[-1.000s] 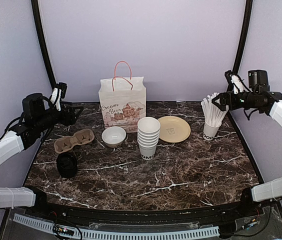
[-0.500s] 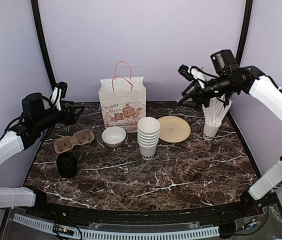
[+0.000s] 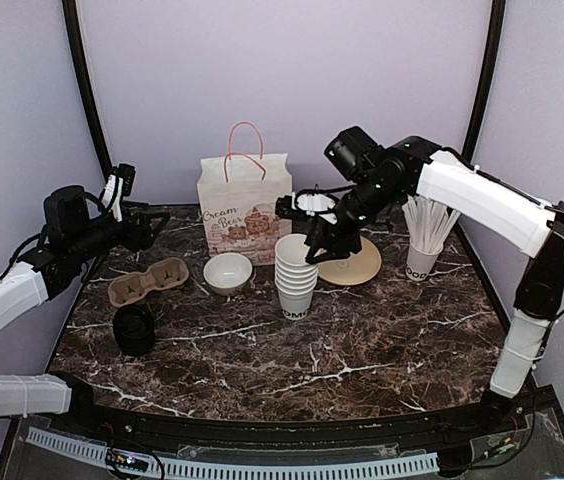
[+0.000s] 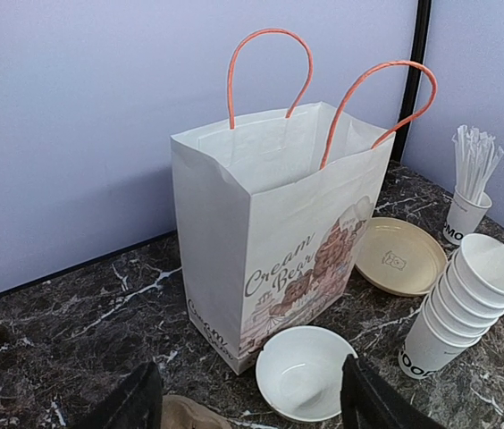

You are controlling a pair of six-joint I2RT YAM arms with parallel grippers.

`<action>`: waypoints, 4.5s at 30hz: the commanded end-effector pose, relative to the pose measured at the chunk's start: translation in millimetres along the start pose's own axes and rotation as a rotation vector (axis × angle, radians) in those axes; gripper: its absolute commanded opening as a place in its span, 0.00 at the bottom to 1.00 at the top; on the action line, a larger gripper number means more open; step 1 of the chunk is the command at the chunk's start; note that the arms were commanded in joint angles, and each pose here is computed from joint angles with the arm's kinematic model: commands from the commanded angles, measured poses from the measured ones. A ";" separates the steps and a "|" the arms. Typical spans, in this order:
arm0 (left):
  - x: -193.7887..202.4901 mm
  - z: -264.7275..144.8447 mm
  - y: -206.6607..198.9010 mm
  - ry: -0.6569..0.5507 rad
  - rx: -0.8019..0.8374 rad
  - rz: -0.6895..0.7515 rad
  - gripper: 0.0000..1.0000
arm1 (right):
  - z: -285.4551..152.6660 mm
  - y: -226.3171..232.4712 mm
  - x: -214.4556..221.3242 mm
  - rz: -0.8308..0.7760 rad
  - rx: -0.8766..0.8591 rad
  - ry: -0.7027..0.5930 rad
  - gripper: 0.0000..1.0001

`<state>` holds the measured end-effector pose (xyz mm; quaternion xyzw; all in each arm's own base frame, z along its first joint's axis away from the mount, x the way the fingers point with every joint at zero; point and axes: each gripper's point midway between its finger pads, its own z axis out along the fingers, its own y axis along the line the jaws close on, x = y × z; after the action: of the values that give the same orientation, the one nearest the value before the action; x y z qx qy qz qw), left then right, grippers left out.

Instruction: Pack the takeout coffee

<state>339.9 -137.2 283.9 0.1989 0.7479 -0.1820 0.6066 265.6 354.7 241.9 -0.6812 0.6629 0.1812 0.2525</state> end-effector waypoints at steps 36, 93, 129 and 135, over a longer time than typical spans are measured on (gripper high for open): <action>1.5 4.3 -1.8 0.001 0.014 0.019 0.70 | -42.6 10.3 83.9 0.011 0.067 0.218 0.00; -7.1 -0.2 -4.6 -0.023 0.023 0.012 0.70 | -198.8 -12.6 260.2 0.607 0.394 0.277 0.00; 90.1 -71.4 28.0 0.814 -0.444 -0.391 0.49 | -101.6 17.5 29.3 -0.107 0.115 -0.053 0.00; 124.9 -97.3 29.2 0.959 -0.529 -0.416 0.51 | -21.0 43.2 -7.3 -0.165 0.008 -0.044 0.00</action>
<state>286.2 -73.1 204.1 -0.0186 0.9656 -0.0438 0.2558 219.6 302.7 264.4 -0.7250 0.6182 0.1714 0.2508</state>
